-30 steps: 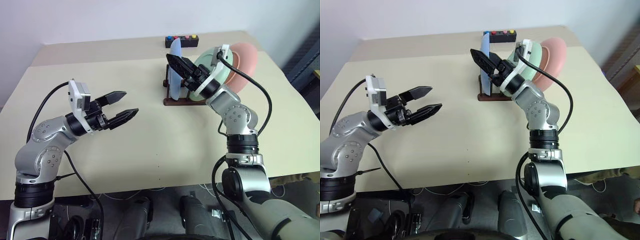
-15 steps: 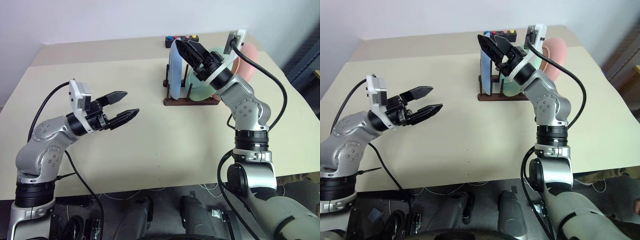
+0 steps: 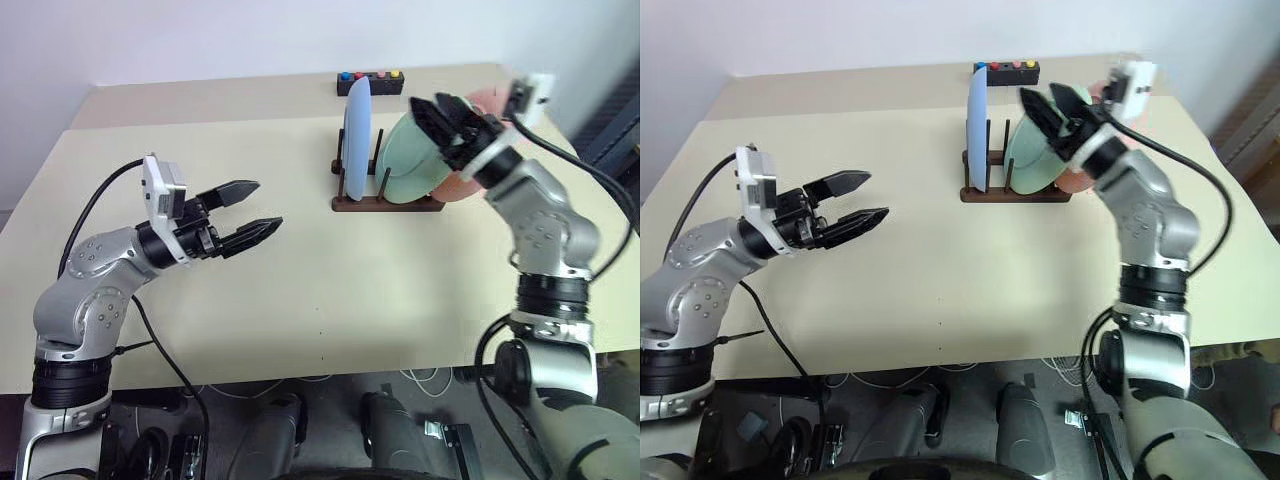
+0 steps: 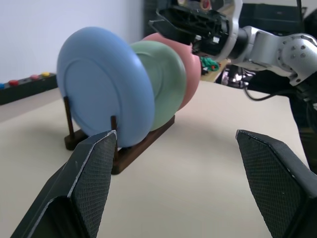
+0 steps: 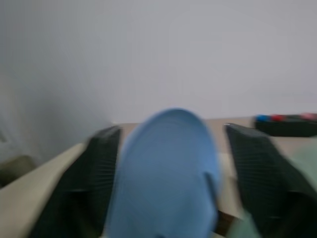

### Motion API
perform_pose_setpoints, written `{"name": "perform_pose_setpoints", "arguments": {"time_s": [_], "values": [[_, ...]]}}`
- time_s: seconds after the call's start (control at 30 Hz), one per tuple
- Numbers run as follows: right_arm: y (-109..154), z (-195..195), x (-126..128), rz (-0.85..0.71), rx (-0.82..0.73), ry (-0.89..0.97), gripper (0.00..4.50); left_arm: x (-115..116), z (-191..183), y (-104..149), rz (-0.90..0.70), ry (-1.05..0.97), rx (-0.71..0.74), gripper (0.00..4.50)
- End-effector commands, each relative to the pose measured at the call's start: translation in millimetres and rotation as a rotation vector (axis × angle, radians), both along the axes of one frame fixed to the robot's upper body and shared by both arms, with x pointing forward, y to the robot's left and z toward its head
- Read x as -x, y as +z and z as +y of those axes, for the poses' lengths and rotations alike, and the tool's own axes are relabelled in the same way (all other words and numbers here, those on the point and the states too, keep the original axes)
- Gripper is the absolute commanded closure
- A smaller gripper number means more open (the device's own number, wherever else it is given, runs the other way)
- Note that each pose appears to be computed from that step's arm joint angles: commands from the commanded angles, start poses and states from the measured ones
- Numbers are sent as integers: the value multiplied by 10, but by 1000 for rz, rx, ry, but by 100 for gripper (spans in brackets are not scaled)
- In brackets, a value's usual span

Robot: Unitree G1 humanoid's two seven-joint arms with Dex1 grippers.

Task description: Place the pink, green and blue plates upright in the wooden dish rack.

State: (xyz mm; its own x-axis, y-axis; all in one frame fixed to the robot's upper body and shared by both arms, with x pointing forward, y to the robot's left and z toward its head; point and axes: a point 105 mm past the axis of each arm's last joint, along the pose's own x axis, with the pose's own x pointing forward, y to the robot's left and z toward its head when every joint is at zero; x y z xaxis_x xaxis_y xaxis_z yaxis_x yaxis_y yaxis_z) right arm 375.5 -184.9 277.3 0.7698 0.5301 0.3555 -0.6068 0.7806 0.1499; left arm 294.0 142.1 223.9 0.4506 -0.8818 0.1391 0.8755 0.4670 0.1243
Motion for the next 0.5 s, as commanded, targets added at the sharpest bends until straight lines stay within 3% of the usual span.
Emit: {"name": "perform_pose_setpoints", "arguments": {"time_s": [0.03,0.13,0.3,0.5], "values": [[246,-28,253,-99,43,12,300,-2,-43,52,-20,-28,-3,51],[140,-147,361,-83,93,-37,446,-35,-107,42,-19,-51,0,51],[-168,-160,429,-35,277,-82,446,-69,-137,53,-20,-73,-2,51],[-509,-243,384,19,375,-166,446,-82,-169,69,-27,-89,-9,51]]}}
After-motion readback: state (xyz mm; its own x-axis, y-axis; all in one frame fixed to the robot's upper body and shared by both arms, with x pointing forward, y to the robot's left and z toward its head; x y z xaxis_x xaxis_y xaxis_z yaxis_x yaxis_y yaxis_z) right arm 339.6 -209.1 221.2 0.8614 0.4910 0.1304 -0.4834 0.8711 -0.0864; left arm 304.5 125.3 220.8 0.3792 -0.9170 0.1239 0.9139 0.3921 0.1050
